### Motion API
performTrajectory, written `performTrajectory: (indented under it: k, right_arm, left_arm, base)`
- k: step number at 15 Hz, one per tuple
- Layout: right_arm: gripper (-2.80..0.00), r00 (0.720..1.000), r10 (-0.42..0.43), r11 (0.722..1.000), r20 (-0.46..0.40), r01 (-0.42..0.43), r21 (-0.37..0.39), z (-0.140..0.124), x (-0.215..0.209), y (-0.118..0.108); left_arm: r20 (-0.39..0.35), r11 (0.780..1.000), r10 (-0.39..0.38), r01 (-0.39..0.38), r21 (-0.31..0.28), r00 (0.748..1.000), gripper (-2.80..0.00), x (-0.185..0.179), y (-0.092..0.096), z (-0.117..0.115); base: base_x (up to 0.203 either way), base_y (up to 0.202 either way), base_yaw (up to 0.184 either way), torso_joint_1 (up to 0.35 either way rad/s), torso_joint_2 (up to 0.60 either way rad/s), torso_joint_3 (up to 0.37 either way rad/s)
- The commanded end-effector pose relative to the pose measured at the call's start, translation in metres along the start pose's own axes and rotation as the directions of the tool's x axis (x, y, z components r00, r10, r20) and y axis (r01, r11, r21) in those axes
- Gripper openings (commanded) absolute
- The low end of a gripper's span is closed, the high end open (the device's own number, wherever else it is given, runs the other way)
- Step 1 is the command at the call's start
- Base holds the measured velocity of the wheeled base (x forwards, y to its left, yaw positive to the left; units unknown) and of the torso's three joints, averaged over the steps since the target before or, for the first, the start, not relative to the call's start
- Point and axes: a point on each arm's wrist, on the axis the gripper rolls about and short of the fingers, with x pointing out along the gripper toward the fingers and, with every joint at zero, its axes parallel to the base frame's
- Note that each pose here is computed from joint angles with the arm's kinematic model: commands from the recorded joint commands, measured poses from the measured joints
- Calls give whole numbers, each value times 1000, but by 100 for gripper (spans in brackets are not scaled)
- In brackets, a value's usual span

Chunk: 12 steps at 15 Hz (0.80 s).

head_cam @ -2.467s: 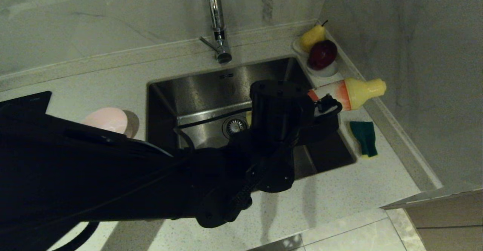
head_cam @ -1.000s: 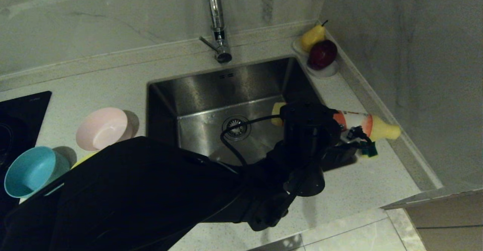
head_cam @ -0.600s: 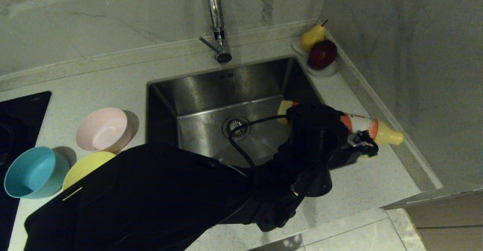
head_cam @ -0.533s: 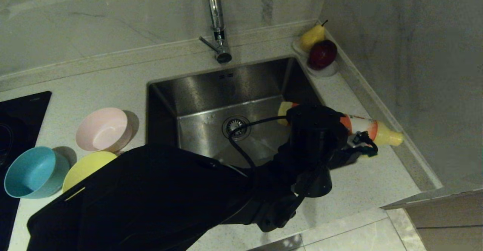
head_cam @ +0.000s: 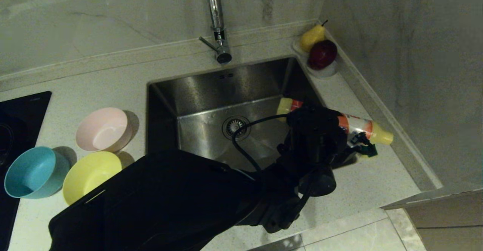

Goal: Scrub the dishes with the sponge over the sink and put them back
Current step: Squeeze it onto the sponge

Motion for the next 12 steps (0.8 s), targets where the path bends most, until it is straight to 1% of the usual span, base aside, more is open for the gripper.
performTrajectory:
  k: [1, 3, 5, 7, 8, 12]
  right_arm:
    - [-280, 1000, 1, 1000, -1, -1, 0, 0, 0, 0]
    - [-280, 1000, 1, 1000, -2, -1, -1, 0, 0, 0]
    - [-280, 1000, 1, 1000, -2, -1, 0, 0, 0, 0]
    - [-280, 1000, 1, 1000, -1, -1, 0, 0, 0, 0]
    - [-280, 1000, 1, 1000, -1, -1, 0, 0, 0, 0]
    - [-280, 1000, 1, 1000, -1, -1, 0, 0, 0, 0]
  left_arm:
    - [-8, 1000, -3, 3, 25, 1000, -280, 1, -3, 1]
    - [-9, 1000, 1, -1, 27, 1000, -280, 2, -5, 2]
    - [-30, 999, 31, -30, 26, 999, -280, 5, -7, 2]
    - [-47, 996, 63, -60, 62, 997, -280, 5, -7, 2]
    - [-52, 995, 71, -68, 66, 996, -280, 5, -8, 3]
    - [-52, 995, 71, -67, 69, 996, -280, 6, -12, 5]
  base:
    - [0, 0, 0, 0, 0, 0]
    - [0, 0, 0, 0, 0, 0]
    - [0, 0, 0, 0, 0, 0]
    - [0, 0, 0, 0, 0, 0]
    - [0, 0, 0, 0, 0, 0]
    - [0, 0, 0, 0, 0, 0]
